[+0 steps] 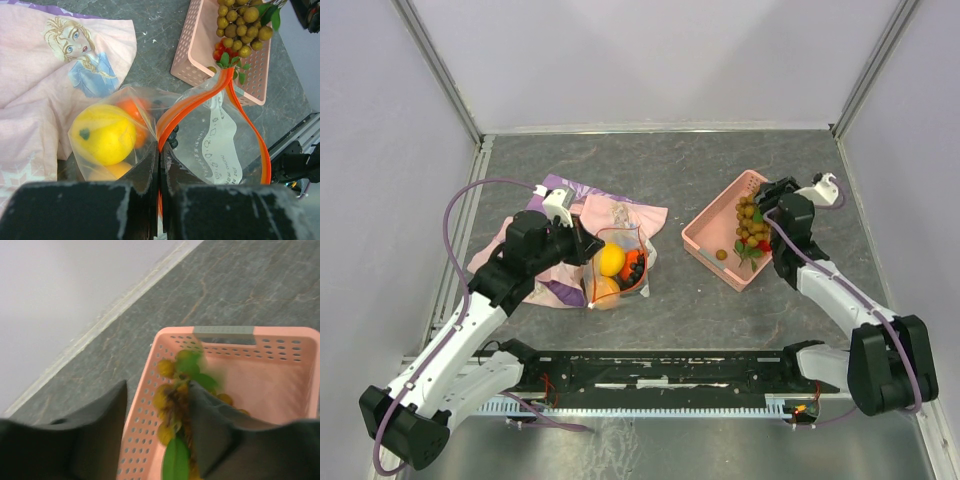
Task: Open the zip-top bag and remove the fake food
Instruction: Place the fake fruit in the bin.
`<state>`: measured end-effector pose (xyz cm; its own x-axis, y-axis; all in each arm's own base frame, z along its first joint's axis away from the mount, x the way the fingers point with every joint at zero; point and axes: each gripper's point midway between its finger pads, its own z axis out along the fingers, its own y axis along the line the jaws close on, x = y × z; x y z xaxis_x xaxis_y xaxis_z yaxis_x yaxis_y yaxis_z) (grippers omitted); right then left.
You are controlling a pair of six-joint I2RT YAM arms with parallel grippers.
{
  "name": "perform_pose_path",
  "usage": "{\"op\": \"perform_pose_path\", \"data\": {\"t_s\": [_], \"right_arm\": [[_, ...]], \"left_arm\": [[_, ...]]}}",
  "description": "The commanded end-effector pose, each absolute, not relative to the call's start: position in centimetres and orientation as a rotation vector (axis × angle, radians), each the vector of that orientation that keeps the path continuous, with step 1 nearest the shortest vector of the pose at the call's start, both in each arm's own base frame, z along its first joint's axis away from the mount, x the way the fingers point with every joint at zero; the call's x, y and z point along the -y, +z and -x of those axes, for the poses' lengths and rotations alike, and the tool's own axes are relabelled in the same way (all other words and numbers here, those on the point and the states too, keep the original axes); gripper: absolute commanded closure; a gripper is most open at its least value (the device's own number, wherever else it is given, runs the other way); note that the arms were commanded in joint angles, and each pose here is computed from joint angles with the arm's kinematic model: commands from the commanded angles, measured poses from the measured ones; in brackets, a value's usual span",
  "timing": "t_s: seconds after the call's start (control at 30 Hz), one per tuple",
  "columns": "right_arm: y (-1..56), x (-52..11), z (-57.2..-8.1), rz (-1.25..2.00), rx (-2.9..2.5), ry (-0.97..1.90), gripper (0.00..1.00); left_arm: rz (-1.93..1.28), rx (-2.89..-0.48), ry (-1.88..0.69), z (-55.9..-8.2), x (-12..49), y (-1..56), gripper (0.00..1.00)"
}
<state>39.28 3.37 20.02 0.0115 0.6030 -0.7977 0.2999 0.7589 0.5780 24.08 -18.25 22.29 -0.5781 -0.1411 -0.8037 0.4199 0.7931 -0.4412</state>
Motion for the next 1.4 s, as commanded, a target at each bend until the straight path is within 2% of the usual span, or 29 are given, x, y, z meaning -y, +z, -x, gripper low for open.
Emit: {"op": "perform_pose_path", "data": {"t_s": [0.0, 0.07, 0.1, 0.53, 1.37], "right_arm": [[19.3, -1.1, -39.9, -0.826, -1.569, 0.214, 0.22], [18.1, 0.3, -39.1, -0.861, -1.589, 0.138, 0.02], [17.9, 0.6, -38.7, -0.860, -1.591, 0.120, 0.01], [22.7, -0.2, -36.2, -0.609, -1.535, 0.148, 0.01], [28.5, -11.4, -33.0, -0.102, -1.538, 0.721, 0.01]], "left_arm": [[-0.242, -1.972, -0.743, -24.7, 18.0, 23.9, 0.97], [-0.239, -1.970, -0.746, -24.6, 18.0, 24.0, 0.97], [-0.237, -1.967, -0.746, -24.6, 18.0, 24.1, 0.97], [-0.228, -1.960, -0.774, -24.8, 18.4, 24.1, 0.97], [-0.233, -1.964, -0.826, -24.8, 19.2, 23.7, 0.97]]}}
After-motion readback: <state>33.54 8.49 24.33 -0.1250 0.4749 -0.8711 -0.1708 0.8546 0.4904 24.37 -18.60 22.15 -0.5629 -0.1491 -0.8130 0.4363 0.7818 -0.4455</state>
